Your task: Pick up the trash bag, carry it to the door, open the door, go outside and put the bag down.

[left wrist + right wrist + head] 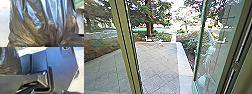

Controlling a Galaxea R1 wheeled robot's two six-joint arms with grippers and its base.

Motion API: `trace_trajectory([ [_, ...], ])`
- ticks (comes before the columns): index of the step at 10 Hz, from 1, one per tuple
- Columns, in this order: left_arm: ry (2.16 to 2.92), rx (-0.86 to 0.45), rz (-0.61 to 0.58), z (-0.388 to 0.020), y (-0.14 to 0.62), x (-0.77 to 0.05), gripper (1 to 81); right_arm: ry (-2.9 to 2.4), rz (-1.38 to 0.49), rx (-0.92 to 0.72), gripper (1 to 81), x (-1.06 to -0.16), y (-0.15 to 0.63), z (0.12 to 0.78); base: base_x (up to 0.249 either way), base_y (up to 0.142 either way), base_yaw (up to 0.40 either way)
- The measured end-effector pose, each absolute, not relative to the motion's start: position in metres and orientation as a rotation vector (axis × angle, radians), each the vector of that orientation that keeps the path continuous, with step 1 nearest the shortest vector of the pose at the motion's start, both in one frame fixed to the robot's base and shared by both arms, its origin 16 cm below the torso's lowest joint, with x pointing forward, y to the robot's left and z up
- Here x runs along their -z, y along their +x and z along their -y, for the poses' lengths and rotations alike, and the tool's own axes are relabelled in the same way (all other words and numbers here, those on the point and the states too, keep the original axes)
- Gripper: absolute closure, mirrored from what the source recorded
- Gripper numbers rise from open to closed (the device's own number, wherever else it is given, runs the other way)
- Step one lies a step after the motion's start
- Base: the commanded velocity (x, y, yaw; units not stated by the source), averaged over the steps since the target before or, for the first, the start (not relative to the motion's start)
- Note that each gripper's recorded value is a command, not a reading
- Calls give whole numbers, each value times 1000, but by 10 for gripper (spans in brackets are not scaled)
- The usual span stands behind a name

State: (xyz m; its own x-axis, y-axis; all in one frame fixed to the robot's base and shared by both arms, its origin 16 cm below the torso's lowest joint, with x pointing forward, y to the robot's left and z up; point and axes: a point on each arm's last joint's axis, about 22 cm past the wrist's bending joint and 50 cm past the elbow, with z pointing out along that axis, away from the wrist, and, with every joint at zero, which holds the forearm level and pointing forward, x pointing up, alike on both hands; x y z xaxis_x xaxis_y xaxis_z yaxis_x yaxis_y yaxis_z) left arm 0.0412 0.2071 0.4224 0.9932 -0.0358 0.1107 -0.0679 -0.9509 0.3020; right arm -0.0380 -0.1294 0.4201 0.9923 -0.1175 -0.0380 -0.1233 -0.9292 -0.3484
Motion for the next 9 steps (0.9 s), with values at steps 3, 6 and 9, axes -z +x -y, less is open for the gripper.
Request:
trace_trajectory([
  [3, 2827, -147, 75, -207, 39, -422, 811, -2778, -178, -25, 10, -420, -39, 129, 48, 0, 0],
  [6, 2827, -147, 81, -207, 38, -422, 811, -2779, -168, -39, 10, -420, -46, 129, 101, 0, 0],
  [9, 2826, -152, 80, -207, 39, -422, 811, -2779, -169, -38, 10, -420, -46, 129, 113, -21, 0],
])
